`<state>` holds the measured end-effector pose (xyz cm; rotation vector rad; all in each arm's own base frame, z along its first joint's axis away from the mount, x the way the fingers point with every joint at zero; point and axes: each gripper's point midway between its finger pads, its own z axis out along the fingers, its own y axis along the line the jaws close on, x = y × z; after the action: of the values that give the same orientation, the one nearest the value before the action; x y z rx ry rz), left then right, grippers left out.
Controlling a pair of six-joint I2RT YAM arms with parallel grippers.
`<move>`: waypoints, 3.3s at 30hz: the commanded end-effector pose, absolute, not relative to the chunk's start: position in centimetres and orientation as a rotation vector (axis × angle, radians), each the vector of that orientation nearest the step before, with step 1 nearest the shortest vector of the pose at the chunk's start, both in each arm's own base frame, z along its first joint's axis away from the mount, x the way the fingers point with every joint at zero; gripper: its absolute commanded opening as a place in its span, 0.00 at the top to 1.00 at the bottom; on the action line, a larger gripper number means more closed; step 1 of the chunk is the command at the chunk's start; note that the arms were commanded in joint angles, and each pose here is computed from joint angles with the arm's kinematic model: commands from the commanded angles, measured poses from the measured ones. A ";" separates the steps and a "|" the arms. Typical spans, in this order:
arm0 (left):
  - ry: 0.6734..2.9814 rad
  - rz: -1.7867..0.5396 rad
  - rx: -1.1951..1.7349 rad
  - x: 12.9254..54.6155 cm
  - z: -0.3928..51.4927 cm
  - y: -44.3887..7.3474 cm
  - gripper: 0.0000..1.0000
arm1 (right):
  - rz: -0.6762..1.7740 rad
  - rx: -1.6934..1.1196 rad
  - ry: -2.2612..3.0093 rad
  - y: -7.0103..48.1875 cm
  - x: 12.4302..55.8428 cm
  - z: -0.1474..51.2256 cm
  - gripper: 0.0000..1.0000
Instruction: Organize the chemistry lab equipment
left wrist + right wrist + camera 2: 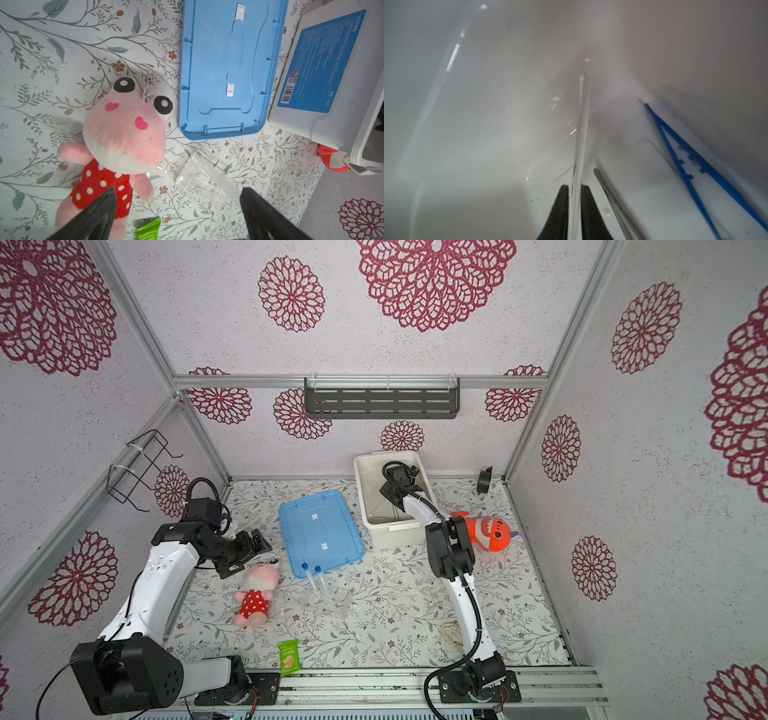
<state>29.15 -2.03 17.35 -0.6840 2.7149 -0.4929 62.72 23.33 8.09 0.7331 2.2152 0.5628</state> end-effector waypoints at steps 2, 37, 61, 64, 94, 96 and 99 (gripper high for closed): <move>2.683 -0.492 -0.710 29.7 18.2 -1.6 0.04 | 0.590 0.783 2.156 22.1 63.6 10.1 0.80; 2.685 -0.141 -0.751 40.0 14.8 -0.8 0.38 | 0.809 0.504 2.072 21.3 47.3 28.7 0.64; 2.845 -0.002 -0.626 48.3 2.5 -1.1 0.70 | 0.509 0.372 2.028 15.3 41.6 32.6 0.58; 2.868 -0.014 -0.625 48.2 1.3 -1.0 0.73 | 0.512 0.372 2.030 15.5 42.1 32.8 0.57; 2.606 -0.289 -0.913 50.2 9.9 0.6 1.00 | 0.516 0.229 2.103 17.2 41.3 33.1 0.51; 2.578 -0.340 -0.944 50.2 11.1 0.4 1.00 | 0.542 0.208 2.112 17.9 41.3 32.9 0.51; 2.549 -0.400 -0.979 50.2 12.5 0.1 1.00 | 0.599 0.169 2.113 19.4 41.2 33.0 0.50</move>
<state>49.50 1.10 8.83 -0.9320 2.6340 -0.2718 41.53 17.73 32.19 0.2494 2.1148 0.5452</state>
